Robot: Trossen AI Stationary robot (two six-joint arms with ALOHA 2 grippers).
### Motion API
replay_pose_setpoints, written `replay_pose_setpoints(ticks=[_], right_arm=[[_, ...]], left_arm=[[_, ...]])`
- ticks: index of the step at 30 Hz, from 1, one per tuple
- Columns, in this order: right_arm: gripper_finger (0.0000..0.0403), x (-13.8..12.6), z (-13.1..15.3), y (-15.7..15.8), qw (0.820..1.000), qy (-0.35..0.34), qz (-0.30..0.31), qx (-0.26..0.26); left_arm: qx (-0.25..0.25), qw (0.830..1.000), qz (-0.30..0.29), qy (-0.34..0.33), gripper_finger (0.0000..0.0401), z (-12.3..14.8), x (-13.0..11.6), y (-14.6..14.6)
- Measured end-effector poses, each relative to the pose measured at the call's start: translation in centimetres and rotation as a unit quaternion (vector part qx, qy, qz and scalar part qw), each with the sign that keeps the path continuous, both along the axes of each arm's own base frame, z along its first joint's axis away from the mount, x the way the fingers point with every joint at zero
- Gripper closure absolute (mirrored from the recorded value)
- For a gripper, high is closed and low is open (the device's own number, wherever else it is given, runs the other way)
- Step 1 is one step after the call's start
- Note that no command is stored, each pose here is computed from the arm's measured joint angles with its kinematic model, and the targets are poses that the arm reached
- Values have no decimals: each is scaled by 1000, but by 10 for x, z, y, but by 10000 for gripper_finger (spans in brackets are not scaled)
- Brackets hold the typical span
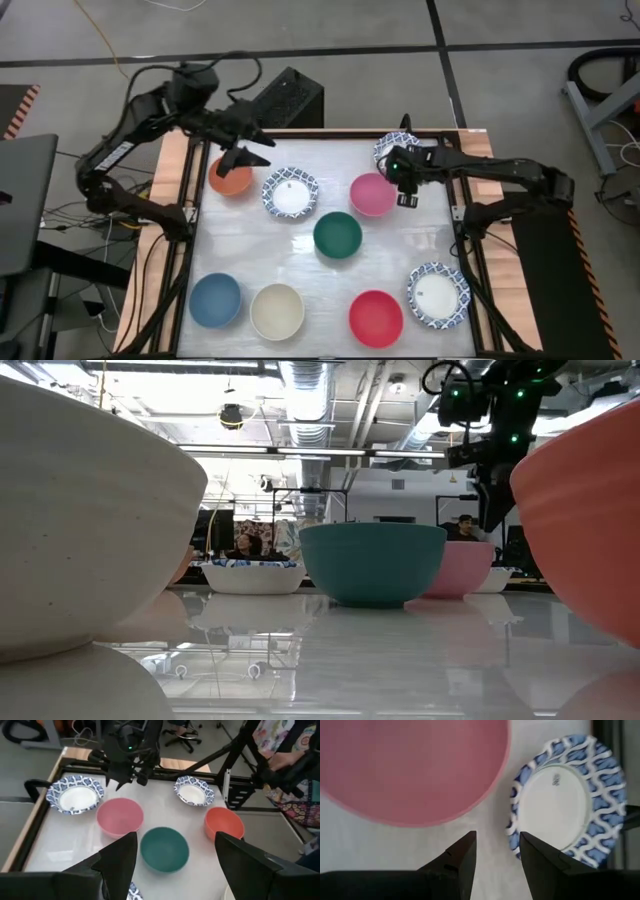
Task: Nest bowls inside each other
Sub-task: Stack the top white patterned bowl on top of the middle white patterned bowl
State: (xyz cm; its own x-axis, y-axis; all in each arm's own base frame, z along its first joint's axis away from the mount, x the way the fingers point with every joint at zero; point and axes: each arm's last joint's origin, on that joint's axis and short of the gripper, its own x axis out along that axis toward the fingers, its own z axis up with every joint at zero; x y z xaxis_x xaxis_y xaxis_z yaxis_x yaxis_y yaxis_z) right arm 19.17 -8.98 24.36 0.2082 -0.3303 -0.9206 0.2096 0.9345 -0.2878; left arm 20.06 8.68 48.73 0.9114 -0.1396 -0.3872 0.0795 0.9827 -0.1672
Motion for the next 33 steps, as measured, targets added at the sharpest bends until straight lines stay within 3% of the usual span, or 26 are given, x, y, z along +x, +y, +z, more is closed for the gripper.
replay_pose_setpoints(ticks=[11,25,33], right_arm=[[234,-13,-28,-18,1000,5,17,10],[234,-16,-55,-23,998,0,59,-35],[234,-6,-83,-32,997,53,52,-10]], left_arm=[[17,1000,19,-13,145,8,-20,-3],[8,999,40,13,145,1,-19,8],[4,999,47,26,145,-1,-20,8]])
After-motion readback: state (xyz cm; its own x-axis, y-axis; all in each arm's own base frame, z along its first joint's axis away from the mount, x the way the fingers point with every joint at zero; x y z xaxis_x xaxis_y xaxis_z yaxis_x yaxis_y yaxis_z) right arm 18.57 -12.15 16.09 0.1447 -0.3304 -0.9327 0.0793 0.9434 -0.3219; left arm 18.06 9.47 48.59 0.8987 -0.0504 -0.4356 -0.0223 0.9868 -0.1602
